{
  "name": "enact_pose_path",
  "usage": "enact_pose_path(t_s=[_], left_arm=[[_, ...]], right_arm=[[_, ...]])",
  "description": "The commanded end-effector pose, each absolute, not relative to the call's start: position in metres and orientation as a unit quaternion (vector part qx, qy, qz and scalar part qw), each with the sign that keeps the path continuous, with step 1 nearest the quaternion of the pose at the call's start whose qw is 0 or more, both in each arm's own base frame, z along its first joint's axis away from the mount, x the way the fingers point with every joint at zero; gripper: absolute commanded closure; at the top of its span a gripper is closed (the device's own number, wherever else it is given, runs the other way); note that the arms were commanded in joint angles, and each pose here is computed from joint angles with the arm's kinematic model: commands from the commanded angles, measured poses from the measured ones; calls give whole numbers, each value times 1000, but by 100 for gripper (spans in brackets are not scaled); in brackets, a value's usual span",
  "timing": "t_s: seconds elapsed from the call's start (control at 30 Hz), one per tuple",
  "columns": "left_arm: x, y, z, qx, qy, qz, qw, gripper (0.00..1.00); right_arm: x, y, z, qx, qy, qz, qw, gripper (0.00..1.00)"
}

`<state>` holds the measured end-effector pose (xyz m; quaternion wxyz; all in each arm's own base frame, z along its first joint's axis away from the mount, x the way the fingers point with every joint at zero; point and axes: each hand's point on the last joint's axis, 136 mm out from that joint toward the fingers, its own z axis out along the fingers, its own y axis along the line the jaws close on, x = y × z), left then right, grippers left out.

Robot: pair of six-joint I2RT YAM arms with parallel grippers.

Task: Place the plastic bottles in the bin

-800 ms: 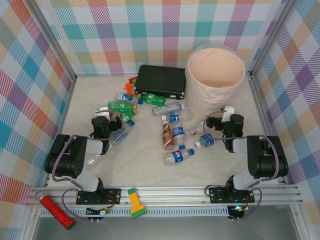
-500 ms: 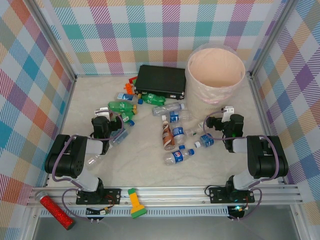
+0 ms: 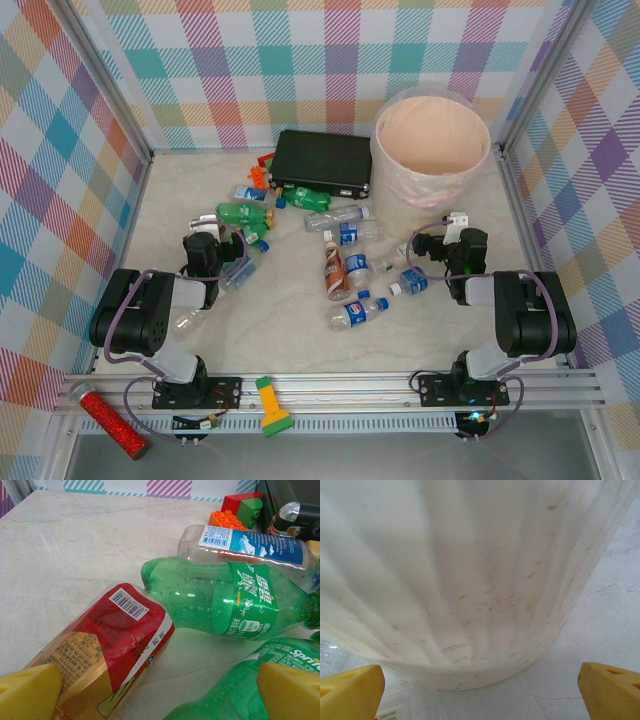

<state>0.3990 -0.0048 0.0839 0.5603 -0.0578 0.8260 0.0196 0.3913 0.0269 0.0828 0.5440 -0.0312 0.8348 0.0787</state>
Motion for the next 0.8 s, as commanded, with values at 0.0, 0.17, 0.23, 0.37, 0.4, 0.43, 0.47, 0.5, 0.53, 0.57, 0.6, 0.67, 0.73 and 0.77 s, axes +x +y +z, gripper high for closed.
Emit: enact_pose_path(t_s=[0.0,0.17,0.23,0.37,0.4,0.43,0.47,0.5,0.53,0.57,0.6,0.67,0.73,0.77], left_arm=[[399,-5,82,-53,828,19,558,0],[399,-5,82,-54,828,19,558,0],[399,-5,83,-54,828,18,558,1],[399,-5,82,-54,828,19,558,0],[399,-5,83,-53,828,19,558,1],[399,-5,82,-53,828,19,558,1],[399,-5,82,-53,828,19,558,0],[399,-5,82,-53,828,18,558,0],[399,-5,82,-53,828,19,558,1],[399,-5,83,-53,828,19,558,0],[399,-5,82,-53,828,19,558,1],[399,-5,83,-54,828,18,558,0],[400,-7,82,-50,832,7,552,1],[401,-8,84,-44,832,5,553,1]], right_arm=[[397,27,91,-30,828,80,555,1],[397,28,91,-31,828,80,554,1],[397,28,91,-32,828,80,554,1],[397,27,91,-31,828,80,554,1],[397,28,91,-31,828,80,555,1],[397,28,91,-31,828,80,555,1],[397,28,91,-31,828,80,554,1],[397,27,91,-31,828,79,555,1],[397,27,91,-30,828,80,554,1],[397,28,91,-31,828,80,555,1],[397,28,91,-31,828,80,555,1],[397,28,91,-31,828,80,555,1],[397,27,92,-29,826,78,557,1],[397,26,95,-27,825,75,560,1]])
